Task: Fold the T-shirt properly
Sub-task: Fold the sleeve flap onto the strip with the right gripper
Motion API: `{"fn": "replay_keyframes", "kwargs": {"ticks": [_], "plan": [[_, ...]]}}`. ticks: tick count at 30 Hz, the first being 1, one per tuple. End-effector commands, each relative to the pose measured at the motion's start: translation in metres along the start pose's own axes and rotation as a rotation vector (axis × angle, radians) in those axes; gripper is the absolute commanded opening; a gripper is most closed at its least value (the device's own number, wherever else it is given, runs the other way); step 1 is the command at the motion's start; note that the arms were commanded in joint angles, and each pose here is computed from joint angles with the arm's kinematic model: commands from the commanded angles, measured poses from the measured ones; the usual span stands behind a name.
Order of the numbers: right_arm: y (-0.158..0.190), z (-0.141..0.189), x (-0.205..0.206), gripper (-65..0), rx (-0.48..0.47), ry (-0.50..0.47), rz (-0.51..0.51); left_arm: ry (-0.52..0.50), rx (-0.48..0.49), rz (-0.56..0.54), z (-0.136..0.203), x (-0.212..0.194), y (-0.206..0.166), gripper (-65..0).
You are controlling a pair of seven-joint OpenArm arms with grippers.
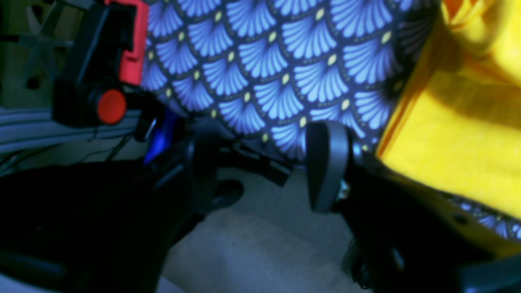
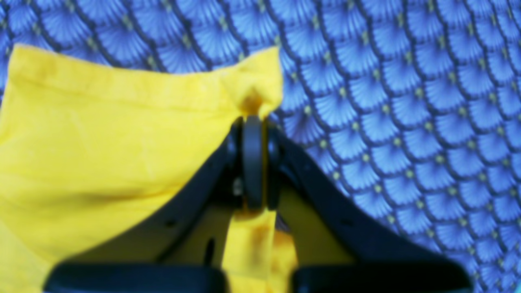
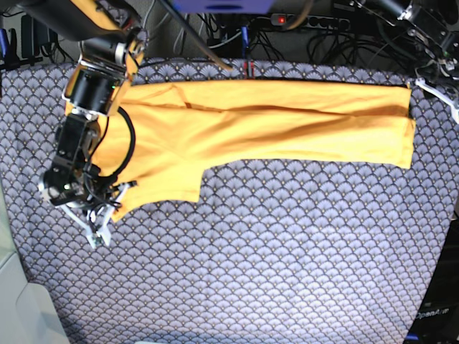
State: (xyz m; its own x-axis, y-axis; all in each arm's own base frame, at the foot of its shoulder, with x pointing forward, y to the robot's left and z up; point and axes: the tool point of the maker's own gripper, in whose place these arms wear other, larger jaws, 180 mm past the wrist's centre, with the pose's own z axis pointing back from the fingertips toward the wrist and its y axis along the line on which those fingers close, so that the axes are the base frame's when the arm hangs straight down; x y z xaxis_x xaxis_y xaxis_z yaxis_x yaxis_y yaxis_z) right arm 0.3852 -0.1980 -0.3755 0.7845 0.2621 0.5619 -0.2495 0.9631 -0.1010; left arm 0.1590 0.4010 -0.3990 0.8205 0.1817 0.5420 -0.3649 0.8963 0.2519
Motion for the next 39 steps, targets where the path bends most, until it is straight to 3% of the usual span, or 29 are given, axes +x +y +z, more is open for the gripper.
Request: {"fn": "replay_keyframes", "kwargs": {"ticks": [1, 9, 12, 17, 24, 31, 39], "plan": [[-0.01, 0.011, 0.017, -65.0, -0.032, -0.05, 0.012, -0.044, 0.021, -0.004, 0.004, 0.015, 0.008, -31.8], [0.0, 0.035, -0.014, -65.0, -0.085, -0.054, 0.031, -0.042, 0.02, -0.004, 0.003, 0.014, 0.008, -31.8], [0.019, 0.047, -0.02, -65.0, -0.088, -0.069, 0.09, -0.039, 0.017, -0.002, 0.003, 0.013, 0.007, -31.8], [0.059, 0.073, -0.023, -65.0, -0.005, -0.169, 0.137, -0.041, 0.021, -0.005, 0.003, 0.014, 0.009, -31.8], [0.051, 0.087, -0.04, -65.0, 0.018, -0.176, 0.167, -0.042, 0.028, -0.01, 0.004, 0.014, 0.013, -31.8], [0.065, 0.094, -0.068, -65.0, 0.151, -0.175, 0.15, -0.04, 0.041, -0.021, 0.005, 0.014, 0.02, -31.8], [0.076, 0.104, -0.086, -65.0, 0.236, -0.199, 0.127, -0.027, 0.045, -0.029, 0.006, 0.008, 0.023, -31.8]]}}
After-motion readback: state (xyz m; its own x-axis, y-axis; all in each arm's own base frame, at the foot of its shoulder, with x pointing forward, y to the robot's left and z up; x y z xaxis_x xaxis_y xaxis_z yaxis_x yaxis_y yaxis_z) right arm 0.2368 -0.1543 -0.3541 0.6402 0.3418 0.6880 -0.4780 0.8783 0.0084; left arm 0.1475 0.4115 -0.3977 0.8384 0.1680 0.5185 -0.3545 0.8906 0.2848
